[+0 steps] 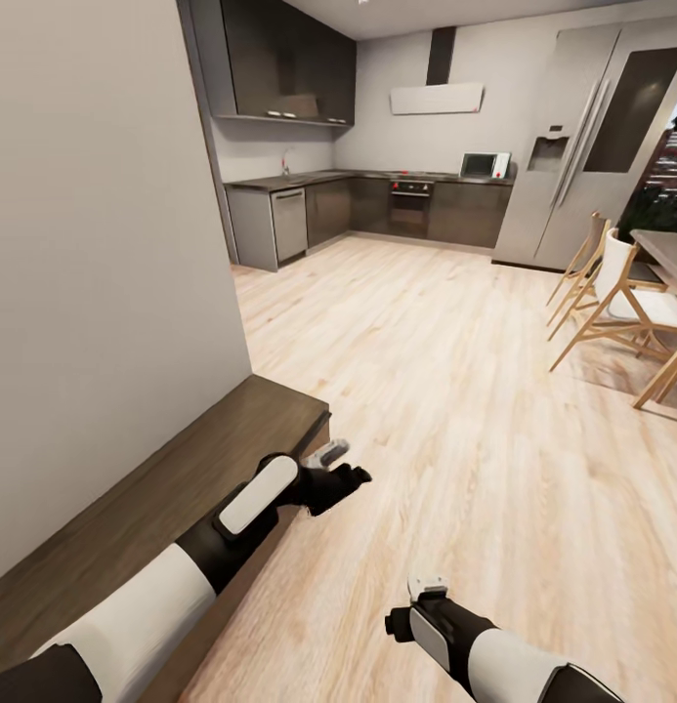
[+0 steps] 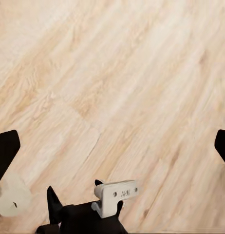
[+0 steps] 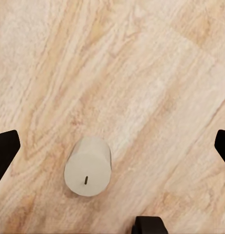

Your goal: Place each of the two pumpkins and all three candles from the living room inside a cabinet in the living room (use any cabinet), then make sure every cabinet is closed, and position the cauldron so it is next to a table in the living room.

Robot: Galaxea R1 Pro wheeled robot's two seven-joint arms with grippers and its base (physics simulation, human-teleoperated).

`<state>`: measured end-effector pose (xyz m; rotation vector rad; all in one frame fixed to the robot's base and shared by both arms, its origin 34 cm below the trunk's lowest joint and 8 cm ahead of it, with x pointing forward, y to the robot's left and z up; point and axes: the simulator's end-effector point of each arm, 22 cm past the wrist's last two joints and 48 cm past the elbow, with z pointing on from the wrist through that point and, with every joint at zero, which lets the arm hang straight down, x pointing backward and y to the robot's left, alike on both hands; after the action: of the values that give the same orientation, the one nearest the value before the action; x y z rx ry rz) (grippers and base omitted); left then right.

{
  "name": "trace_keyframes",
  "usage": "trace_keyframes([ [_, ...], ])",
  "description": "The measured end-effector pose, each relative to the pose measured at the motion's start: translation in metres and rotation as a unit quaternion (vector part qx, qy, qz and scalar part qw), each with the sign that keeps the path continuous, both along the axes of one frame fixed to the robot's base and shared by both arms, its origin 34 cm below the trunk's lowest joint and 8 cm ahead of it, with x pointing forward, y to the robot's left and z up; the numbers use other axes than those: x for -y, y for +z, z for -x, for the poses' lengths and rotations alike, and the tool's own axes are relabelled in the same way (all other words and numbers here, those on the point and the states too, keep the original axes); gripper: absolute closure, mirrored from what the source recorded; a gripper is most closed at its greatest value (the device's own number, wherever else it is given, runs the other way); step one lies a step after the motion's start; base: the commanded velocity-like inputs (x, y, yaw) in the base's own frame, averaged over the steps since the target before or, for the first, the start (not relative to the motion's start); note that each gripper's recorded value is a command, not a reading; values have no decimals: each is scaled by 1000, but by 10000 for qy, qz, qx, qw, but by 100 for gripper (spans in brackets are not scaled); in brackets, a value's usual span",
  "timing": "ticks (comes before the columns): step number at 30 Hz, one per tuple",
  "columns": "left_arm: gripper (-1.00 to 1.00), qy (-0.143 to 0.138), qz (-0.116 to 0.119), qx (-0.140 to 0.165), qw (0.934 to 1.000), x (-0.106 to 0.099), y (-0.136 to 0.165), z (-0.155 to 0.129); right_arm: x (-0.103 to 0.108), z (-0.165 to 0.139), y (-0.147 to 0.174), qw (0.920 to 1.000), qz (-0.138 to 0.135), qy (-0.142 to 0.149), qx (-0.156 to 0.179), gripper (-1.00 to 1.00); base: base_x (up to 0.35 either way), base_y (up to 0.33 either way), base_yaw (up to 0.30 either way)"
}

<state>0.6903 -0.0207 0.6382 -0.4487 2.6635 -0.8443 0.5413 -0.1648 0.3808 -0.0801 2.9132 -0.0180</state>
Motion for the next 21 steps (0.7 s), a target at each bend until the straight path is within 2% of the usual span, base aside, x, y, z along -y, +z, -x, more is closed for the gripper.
trace_keyframes([
  [1,-100,-37,266,37,9996,10,7,0,0,1,-2,10000,-2,1,-1,-100,0,0,0],
  [2,-100,-96,736,93,9972,26,20,1,-2,5,-6,10000,-14,6,-28,-100,0,0,0],
  [5,-100,-187,1260,212,9916,43,32,1,-11,21,-17,9999,-50,67,-107,-100,0,0,0],
  [7,-100,-230,1411,268,9894,49,36,2,-14,21,-22,9999,-32,153,20,-100,0,0,0],
  [9,-100,-283,1520,352,9873,55,42,3,-15,15,-25,9993,-12,240,294,-100,0,0,0],
  [11,-100,-441,1801,547,9811,69,66,8,-19,15,-30,9971,3,406,641,-100,0,0,0],
  [14,-100,-590,1825,590,9797,78,65,18,-20,17,-37,9969,5,424,662,-100,0,0,0],
  [15,-100,-794,1876,673,9767,90,73,29,-20,18,-39,9968,4,429,676,-100,0,0,0],
  [21,-100,-832,1996,663,9741,95,68,35,-20,21,-52,9968,10,423,673,-100,0,0,0],
])
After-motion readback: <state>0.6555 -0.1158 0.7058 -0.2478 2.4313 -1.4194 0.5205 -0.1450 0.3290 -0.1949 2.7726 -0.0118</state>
